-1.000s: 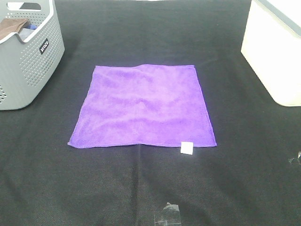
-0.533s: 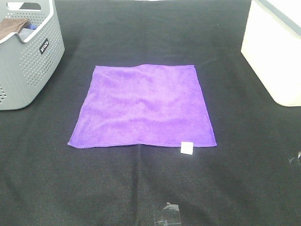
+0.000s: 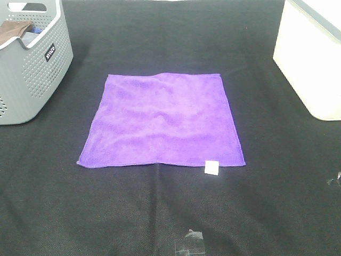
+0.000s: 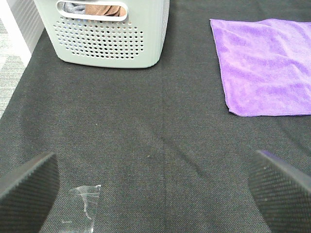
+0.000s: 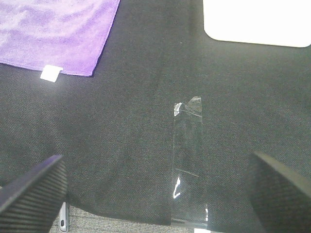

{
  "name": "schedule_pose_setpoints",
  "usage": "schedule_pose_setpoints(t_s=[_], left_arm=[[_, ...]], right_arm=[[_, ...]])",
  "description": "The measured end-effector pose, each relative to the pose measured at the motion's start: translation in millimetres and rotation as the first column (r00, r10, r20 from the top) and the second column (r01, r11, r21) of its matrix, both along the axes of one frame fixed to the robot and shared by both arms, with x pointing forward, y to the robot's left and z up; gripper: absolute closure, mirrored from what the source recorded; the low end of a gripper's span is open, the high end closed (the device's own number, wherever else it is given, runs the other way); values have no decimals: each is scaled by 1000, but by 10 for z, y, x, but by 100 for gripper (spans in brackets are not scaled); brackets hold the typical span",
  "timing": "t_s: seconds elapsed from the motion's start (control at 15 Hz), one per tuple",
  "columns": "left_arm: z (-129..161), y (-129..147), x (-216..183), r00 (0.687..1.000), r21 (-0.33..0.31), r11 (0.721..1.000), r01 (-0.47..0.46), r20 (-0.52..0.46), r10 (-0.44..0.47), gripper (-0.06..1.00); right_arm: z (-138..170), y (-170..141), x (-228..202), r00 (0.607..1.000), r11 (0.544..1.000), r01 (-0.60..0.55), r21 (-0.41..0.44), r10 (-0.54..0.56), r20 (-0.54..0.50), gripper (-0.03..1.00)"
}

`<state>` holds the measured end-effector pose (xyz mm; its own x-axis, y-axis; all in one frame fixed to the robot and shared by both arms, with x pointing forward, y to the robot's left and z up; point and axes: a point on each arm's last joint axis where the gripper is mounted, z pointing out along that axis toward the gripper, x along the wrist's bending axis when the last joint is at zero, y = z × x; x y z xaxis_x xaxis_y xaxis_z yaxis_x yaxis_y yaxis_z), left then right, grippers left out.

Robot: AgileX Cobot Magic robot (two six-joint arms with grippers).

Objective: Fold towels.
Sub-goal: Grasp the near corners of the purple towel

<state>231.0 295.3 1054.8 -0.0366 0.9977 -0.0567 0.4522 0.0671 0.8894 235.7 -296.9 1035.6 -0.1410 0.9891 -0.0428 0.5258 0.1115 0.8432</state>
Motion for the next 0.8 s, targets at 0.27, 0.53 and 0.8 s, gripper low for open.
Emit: schedule_pose_setpoints(t_s=[0.27, 0.53, 0.8], left_arm=[[10, -9, 19, 1000, -12, 1000, 8, -22, -8, -5], [373, 5, 624, 915, -72, 997, 17, -400, -45, -5], [619, 68, 1823, 816, -75, 993, 93, -565, -119, -5]], right_arm=[[31, 0, -4, 1000, 1000, 0, 0, 0, -3, 1], [455, 61, 624, 957, 1000, 24, 6, -21, -291, 1], [392, 213, 2232, 878, 1000, 31, -1, -28, -477, 1]])
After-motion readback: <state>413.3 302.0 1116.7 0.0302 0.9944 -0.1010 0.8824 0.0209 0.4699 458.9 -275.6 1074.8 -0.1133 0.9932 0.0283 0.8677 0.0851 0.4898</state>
